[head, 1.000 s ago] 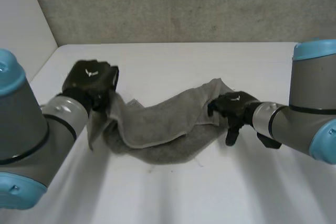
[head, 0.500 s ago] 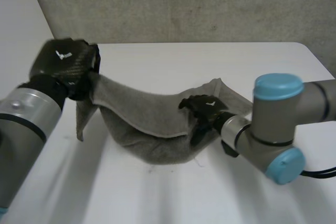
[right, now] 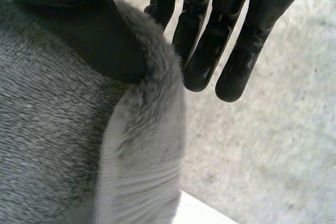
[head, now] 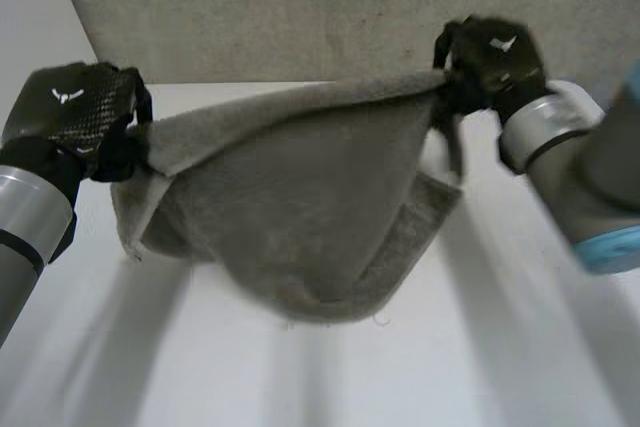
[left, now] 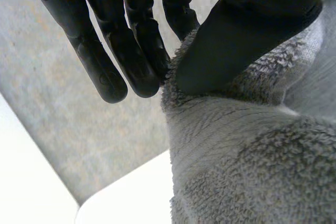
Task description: Fold the laundry
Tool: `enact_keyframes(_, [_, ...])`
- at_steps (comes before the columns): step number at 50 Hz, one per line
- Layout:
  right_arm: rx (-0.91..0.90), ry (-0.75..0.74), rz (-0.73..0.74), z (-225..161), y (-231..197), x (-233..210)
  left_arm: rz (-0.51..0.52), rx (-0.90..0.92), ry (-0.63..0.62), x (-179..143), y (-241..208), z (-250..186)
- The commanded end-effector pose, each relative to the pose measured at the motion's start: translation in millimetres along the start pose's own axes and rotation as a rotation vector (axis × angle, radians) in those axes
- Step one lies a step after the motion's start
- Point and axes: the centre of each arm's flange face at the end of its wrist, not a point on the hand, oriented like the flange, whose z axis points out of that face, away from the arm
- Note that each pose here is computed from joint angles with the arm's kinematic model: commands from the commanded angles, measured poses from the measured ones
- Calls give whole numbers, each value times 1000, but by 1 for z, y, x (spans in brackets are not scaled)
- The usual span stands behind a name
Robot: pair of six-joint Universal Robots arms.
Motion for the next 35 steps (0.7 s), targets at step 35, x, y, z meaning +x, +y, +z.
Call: enact_keyframes(35, [490,234,-655,34,-137,7,215,635,-12,26,-106,137])
